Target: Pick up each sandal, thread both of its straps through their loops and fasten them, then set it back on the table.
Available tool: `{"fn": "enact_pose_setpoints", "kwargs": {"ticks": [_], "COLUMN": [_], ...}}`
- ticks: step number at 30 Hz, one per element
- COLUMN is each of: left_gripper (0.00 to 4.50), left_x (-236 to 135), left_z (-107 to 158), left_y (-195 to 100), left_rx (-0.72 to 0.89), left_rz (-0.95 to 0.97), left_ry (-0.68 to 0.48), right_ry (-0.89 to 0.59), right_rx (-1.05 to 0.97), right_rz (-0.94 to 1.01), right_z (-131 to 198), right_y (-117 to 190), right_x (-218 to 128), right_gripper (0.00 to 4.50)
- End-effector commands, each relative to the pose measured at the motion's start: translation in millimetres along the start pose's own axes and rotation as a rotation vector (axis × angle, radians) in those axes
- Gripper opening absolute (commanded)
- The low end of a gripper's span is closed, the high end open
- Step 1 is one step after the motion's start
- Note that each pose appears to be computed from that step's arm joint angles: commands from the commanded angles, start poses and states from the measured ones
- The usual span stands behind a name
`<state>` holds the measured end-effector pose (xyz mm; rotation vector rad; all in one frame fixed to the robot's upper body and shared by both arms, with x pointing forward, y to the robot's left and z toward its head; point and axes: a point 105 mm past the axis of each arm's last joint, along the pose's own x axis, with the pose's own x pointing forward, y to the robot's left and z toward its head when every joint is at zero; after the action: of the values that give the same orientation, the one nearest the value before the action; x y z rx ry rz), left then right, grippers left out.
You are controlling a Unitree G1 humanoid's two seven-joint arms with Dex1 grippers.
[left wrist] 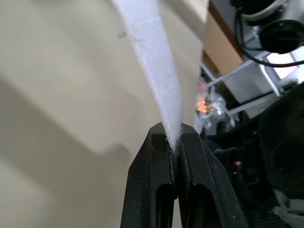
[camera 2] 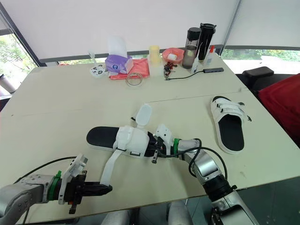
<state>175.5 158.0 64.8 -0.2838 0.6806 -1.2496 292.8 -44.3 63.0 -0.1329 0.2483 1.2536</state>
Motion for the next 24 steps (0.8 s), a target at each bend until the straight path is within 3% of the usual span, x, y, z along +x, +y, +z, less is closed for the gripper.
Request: {"fn": "enact_pose_setpoints", "kwargs": {"ticks": [1,9,13,19,22,24], "left_gripper": [0.04,0.04,0.04,0.04,0.04,0.04], "left_x": [-2,-2,-2,-4,-2,3], "left_z": [-1,-9,26,57,93,104], "left_y": [-7,-4,-5,-17,-30,-31], "left_rx": [0.015,0.05,0.057,0.077,0.115,0.148], "left_rz": [-0.008,0.009,0.0,-0.051,-0.114,-0.127], "left_ry": [0.008,0.043,-0.084,-0.152,-0.26,-0.268], "right_ry": [0.182,0.188,0.193,0.197,0.197,0.197], "right_rx": [0.114,0.109,0.107,0.103,0.101,0.1], "right_rz": [-0.068,-0.069,-0.071,-0.07,-0.067,-0.063], "right_z": [-55,-55,-56,-57,-57,-57], "right_y": [-6,-8,-9,-10,-9,-9], "right_x": [-6,-8,-9,-10,-9,-8], "right_gripper": [0.0,0.0,0.0,0.0,0.0,0.0]}}
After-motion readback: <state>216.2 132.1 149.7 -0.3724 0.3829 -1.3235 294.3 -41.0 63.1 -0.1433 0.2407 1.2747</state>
